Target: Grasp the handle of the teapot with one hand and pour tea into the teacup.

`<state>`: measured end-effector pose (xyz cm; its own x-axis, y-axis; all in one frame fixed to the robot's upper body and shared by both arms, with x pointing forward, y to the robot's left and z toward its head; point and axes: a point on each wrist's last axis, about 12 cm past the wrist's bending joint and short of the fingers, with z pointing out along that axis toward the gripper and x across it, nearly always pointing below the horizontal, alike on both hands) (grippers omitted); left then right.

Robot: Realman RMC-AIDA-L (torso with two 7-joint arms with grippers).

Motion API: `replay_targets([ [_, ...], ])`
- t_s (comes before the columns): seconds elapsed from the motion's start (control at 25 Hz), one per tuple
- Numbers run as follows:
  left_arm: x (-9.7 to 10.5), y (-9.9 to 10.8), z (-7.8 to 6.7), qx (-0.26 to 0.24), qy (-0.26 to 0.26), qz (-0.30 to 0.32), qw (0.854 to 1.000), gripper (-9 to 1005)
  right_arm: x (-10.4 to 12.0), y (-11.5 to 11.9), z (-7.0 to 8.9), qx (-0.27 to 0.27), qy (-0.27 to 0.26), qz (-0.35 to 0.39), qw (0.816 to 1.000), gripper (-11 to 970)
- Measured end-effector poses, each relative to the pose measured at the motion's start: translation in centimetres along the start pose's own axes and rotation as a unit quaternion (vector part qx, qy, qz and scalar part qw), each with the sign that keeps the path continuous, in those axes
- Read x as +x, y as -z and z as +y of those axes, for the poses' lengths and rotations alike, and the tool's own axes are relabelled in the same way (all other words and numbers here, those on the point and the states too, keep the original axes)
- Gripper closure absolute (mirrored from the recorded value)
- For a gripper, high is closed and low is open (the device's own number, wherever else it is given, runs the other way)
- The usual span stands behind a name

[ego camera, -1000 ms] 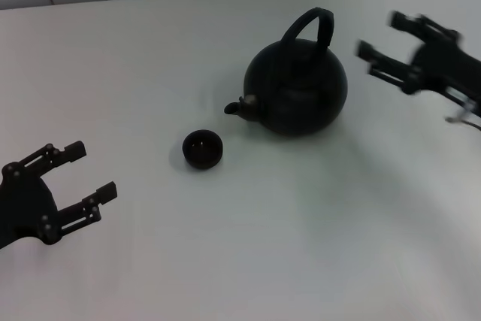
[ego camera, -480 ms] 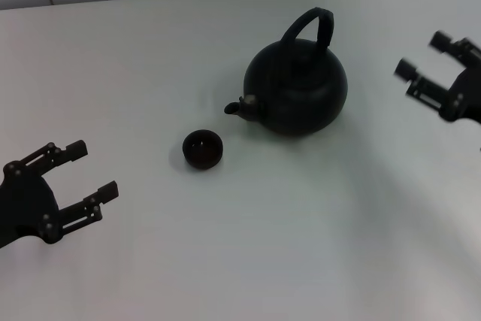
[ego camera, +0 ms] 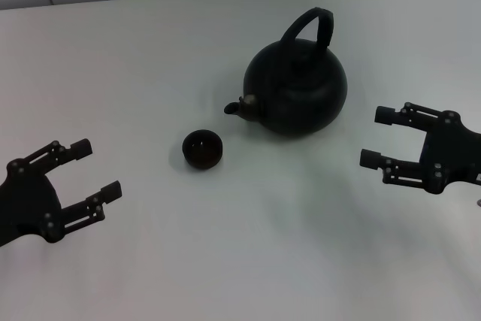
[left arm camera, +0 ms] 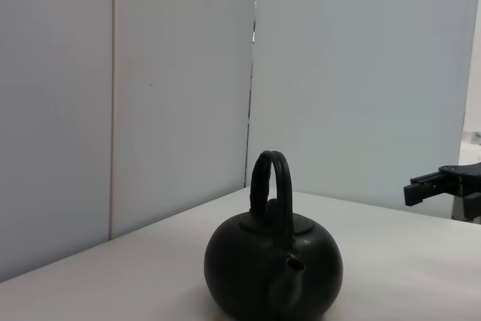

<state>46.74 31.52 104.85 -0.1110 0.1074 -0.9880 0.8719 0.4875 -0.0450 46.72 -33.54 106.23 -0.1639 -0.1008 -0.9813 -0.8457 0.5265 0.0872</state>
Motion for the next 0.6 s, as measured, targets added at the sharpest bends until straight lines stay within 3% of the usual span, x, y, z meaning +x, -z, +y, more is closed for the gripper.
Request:
replay_targets([
  [0.16, -0.7, -0.2, 0.7, 0.008, -0.003, 0.008, 1.0, 208, -0.4, -0.2, -0.3, -0.014, 0.015, 0.024, 0.999, 185],
  [0.28, -2.7, -0.6, 2.6, 0.05, -0.003, 0.053, 0.997, 208, -1.4, -0.4, -1.1, -0.037, 0.026, 0.068, 0.997, 185],
  [0.36, -2.7, -0.6, 2.6, 0.05, -0.003, 0.053, 0.997, 208, -2.0, -0.6, -1.6, -0.047, 0.031, 0.09, 0.994, 185],
  [0.44, -4.4, -0.8, 4.5, 0.079, 0.002, 0.099, 0.992, 208, -2.7, -1.0, -2.2, -0.057, 0.037, 0.109, 0.992, 185],
  [0.6, -5.1, -1.3, 5.4, 0.098, 0.0, 0.14, 0.985, 208, -3.5, -1.6, -2.7, -0.073, 0.044, 0.131, 0.988, 185],
])
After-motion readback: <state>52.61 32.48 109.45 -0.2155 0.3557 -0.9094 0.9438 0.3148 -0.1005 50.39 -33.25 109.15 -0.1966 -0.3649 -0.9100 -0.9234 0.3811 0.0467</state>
